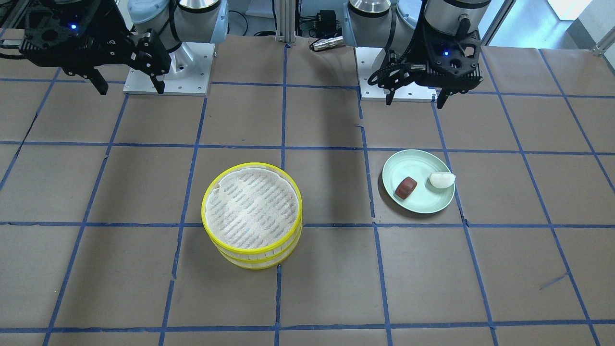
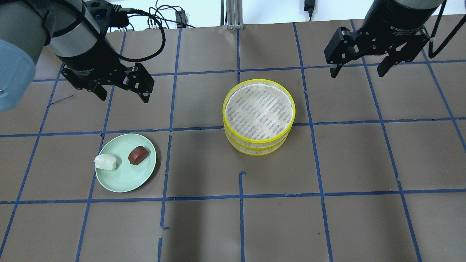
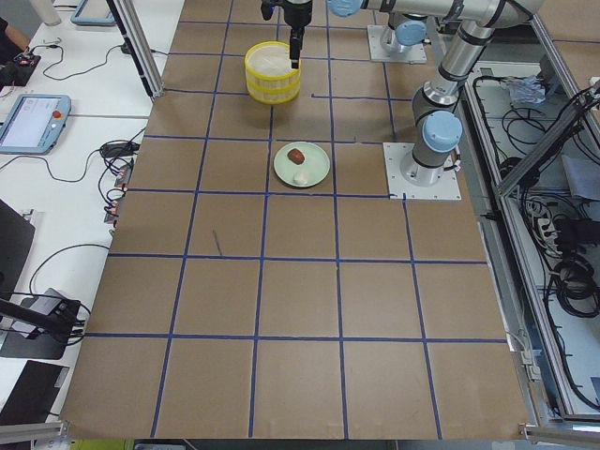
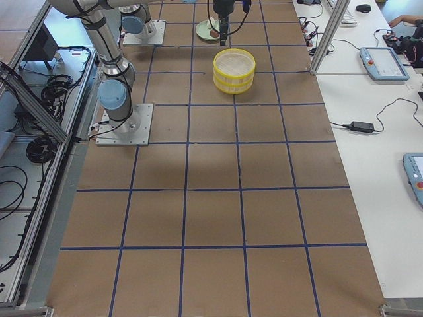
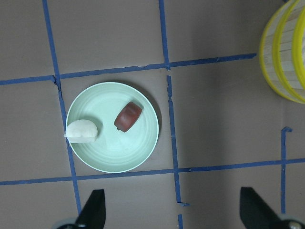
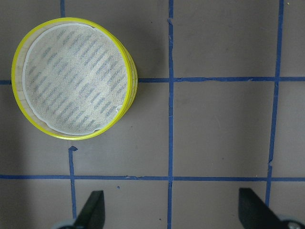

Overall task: Place buns in different layers of steamer
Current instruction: 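Lower the left gripper toward the plate while the right moves to the steamer, then grasp the white bun with the left gripper while the right grips the steamer rim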

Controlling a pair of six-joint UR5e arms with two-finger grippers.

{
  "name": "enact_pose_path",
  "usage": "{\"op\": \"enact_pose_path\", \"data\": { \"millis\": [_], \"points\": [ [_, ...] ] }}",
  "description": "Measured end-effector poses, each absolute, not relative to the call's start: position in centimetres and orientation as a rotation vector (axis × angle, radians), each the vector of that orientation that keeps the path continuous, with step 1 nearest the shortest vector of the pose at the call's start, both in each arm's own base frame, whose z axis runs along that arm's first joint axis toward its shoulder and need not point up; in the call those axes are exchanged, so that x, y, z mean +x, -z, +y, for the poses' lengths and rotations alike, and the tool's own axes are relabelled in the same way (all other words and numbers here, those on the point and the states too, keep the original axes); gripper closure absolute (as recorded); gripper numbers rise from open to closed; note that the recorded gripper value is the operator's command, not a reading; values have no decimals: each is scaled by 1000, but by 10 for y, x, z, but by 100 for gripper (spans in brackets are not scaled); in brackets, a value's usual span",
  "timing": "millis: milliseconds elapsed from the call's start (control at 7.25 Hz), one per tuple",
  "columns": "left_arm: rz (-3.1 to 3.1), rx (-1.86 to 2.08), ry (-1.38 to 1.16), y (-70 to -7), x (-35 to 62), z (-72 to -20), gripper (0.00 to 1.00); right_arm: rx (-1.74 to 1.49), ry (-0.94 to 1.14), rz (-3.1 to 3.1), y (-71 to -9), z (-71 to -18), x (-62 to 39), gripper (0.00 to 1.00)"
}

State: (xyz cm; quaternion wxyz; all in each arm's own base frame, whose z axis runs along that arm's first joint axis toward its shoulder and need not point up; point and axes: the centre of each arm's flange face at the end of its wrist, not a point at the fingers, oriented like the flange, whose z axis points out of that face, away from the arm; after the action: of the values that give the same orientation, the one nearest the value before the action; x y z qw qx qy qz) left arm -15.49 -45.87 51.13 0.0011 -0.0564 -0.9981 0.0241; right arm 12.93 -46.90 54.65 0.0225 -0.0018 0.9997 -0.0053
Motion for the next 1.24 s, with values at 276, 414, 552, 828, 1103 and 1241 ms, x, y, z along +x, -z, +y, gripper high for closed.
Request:
{"op": "enact_pose_path", "data": {
  "millis": [276,414,552,828,1103,1241],
  "points": [
    [-3122,-180,-99,-512,-156,-460,0,-5,11,3094,-545,-468,130,0],
    [-3123,-179,-96,-512,-156,-458,0,-5,8,3093,-544,-467,130,0],
    [-3133,-195,-80,-509,-153,-455,0,-5,4,3096,-544,-466,130,0],
    [-3223,-280,15,-483,-140,-448,0,-5,-34,3094,-514,-485,132,0],
    [-3319,-308,153,-446,-115,-449,2,-23,-16,3093,-437,-552,145,0],
    [-3333,-304,212,-426,-106,-450,5,-49,-38,3092,-399,-571,161,0]
  ]
}}
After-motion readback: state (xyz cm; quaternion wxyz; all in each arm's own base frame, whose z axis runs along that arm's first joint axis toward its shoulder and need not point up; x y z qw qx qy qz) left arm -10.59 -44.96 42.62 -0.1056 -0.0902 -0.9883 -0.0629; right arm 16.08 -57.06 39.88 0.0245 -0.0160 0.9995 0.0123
